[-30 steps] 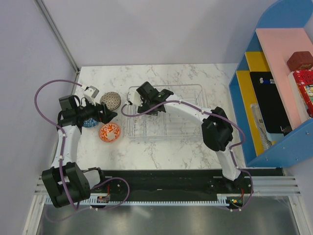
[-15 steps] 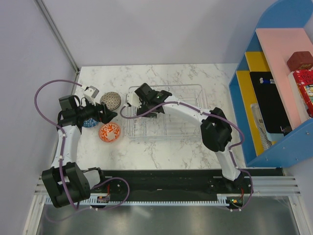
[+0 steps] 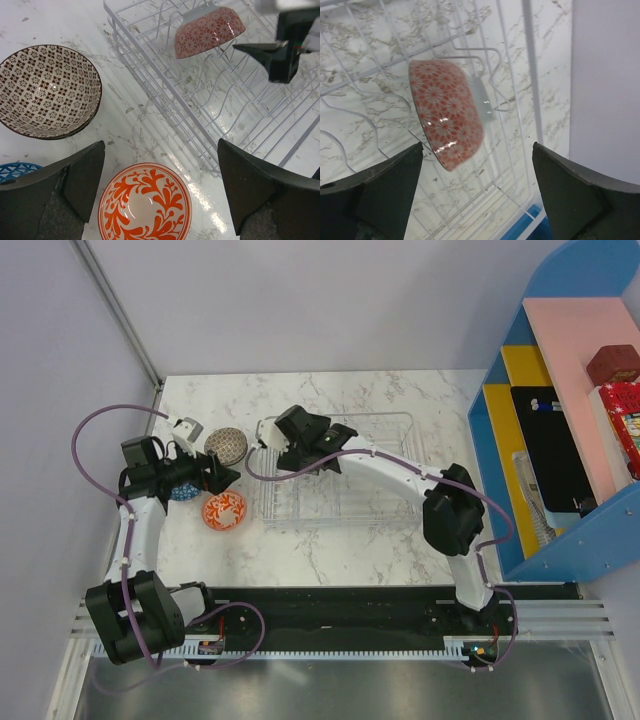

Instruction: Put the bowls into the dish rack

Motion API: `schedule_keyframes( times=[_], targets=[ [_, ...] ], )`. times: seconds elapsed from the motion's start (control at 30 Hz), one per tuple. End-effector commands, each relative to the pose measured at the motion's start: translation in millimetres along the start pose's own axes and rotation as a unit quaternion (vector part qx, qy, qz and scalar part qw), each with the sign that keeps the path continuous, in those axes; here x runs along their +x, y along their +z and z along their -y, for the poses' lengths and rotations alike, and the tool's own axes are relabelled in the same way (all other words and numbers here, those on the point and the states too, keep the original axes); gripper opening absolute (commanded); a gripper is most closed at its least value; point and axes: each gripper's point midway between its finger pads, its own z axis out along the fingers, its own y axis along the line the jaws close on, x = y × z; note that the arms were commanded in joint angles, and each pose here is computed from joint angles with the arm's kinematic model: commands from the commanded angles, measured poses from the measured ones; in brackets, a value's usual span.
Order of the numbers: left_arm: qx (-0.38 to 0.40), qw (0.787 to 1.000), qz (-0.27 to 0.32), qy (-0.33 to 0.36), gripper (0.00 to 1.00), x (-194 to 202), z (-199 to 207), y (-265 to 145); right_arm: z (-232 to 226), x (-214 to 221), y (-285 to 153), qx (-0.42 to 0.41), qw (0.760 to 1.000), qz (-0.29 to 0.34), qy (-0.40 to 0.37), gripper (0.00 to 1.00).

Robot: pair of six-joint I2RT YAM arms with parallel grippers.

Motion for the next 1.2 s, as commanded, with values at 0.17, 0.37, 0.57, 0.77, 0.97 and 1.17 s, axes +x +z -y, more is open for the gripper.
schedule_keyframes(
  times=[0.17, 0.37, 0.57, 0.77, 0.97, 1.17],
  targets=[
    [-0.002, 0.999, 0.009, 0.036, 1.00, -1.7, -2.9, -1.6, 74.4, -17.1, -78.4, 0.133, 0.985, 0.066, 0.091, 0.97],
    [-0.055, 0.996, -0.016, 0.063, 1.00, 9.9, -23.3, -5.3, 101.0, 15.6, -120.5, 0.151, 0.975, 0.080, 0.142, 0.97],
    [-0.081, 0.987, -0.050, 0.127, 1.00, 14.5, -25.3, -20.7, 98.0, 75.4, -152.4, 0.057, 0.973, 0.100, 0.199, 0.97],
    [-0.047, 0.984, -0.093, 0.144, 0.98, 42.6, -18.9, -21.1, 58.2, 120.4, -176.5, 0.013, 0.973, 0.105, 0.205, 0.97],
    [0.000, 0.982, -0.126, 0.143, 0.95, 69.3, -14.8, -14.6, 40.0, 133.6, -190.7, 0.015, 0.967, 0.123, 0.222, 0.97],
    [0.020, 0.979, -0.138, 0.147, 0.95, 74.9, -24.4, -5.9, 33.3, 130.9, -201.0, 0.011, 0.961, 0.151, 0.231, 0.97]
  ],
)
